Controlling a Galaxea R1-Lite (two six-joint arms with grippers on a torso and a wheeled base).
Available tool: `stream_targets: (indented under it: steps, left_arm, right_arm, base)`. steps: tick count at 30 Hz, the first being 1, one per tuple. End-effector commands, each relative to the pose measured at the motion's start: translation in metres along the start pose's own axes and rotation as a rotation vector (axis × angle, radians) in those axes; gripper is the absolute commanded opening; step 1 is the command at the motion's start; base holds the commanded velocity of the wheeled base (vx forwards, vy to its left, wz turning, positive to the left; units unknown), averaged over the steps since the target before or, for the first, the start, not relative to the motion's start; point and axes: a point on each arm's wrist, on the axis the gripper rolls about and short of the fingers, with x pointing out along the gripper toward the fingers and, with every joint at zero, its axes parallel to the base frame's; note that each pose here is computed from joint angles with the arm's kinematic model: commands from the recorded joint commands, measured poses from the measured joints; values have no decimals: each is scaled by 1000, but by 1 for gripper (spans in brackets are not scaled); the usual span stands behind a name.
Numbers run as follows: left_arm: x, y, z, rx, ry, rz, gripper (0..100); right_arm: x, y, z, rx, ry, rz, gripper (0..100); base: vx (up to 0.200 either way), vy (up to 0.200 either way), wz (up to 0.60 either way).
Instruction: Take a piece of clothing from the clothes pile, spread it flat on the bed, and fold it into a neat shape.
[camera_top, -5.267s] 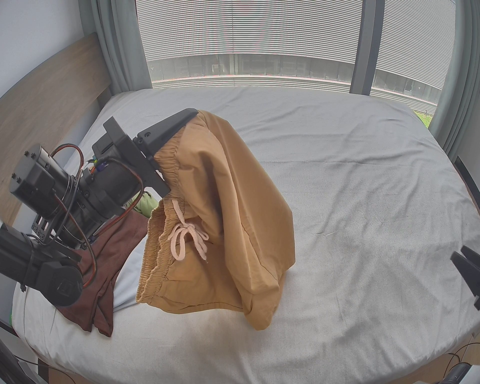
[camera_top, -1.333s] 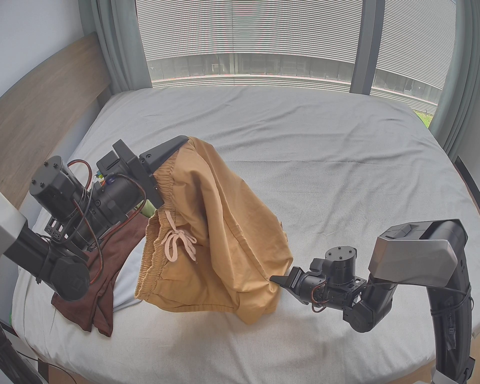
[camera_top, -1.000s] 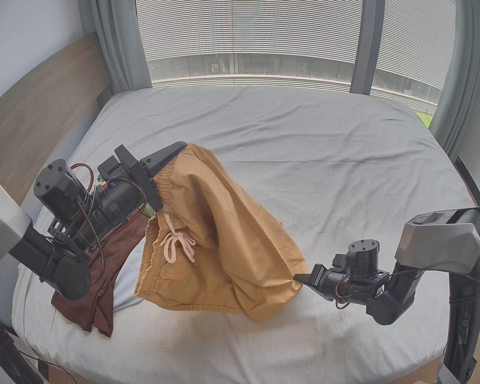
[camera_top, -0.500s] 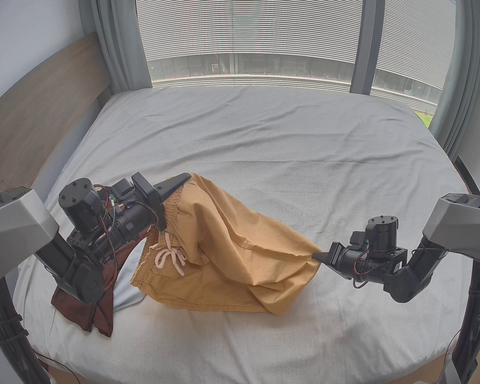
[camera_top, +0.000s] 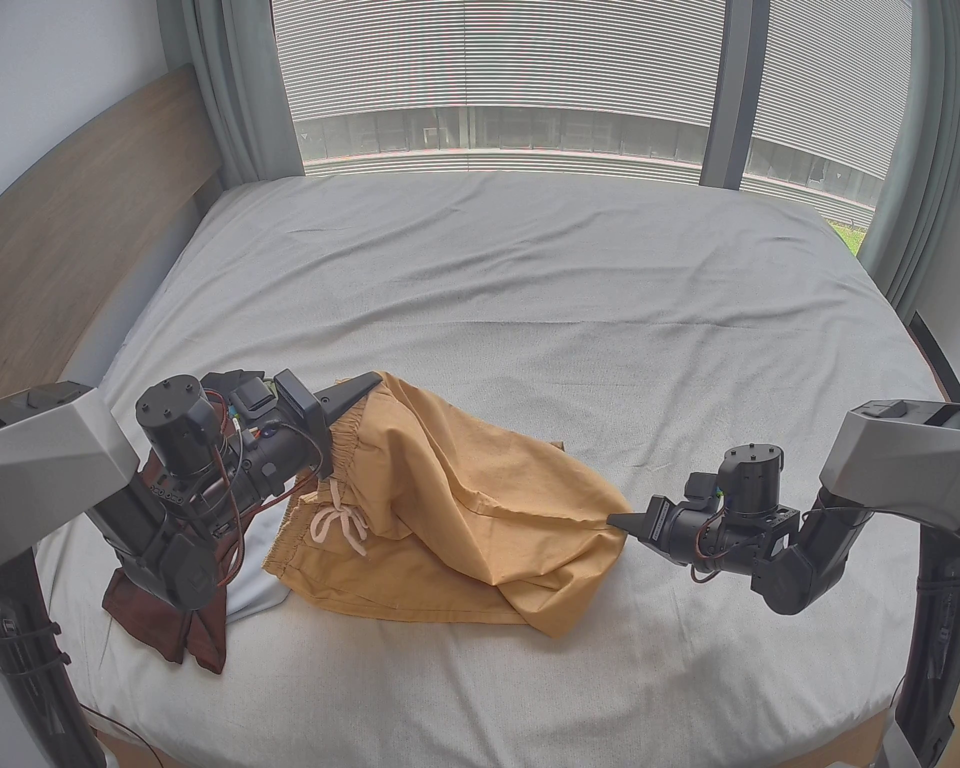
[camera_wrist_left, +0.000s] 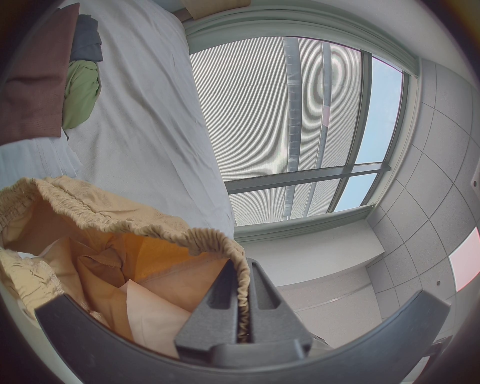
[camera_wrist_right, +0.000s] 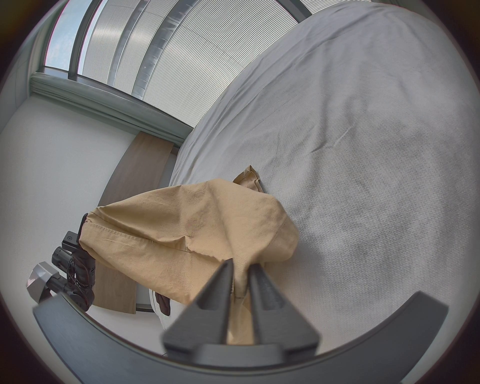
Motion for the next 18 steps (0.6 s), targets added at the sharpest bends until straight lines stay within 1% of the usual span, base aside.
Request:
stream_targets:
  steps: [1,5,9,15,18]
  left_arm:
    - [-1,2,3,1,-10,3,0]
    - [-2,0,12,11,-32,-6,0]
    - [-5,1,18,14,-51,-4,0]
    - [-5,0,21,16,-59,-8,0]
    - [-5,-1,23,17,-65,-12,0]
  right_arm:
    - [13,-13,-11,8,21,-7,100]
    - [23,-22,-15,9,20,-6,100]
    - [27,-24,-16,9,23,-7,100]
    - [34,-30,-24,15,44,-19,100]
    - [41,-34,-23,16,40,-19,100]
  base:
    - [0,0,0]
    - [0,0,0]
    - [0,0,0]
    - [0,0,0]
    - [0,0,0]
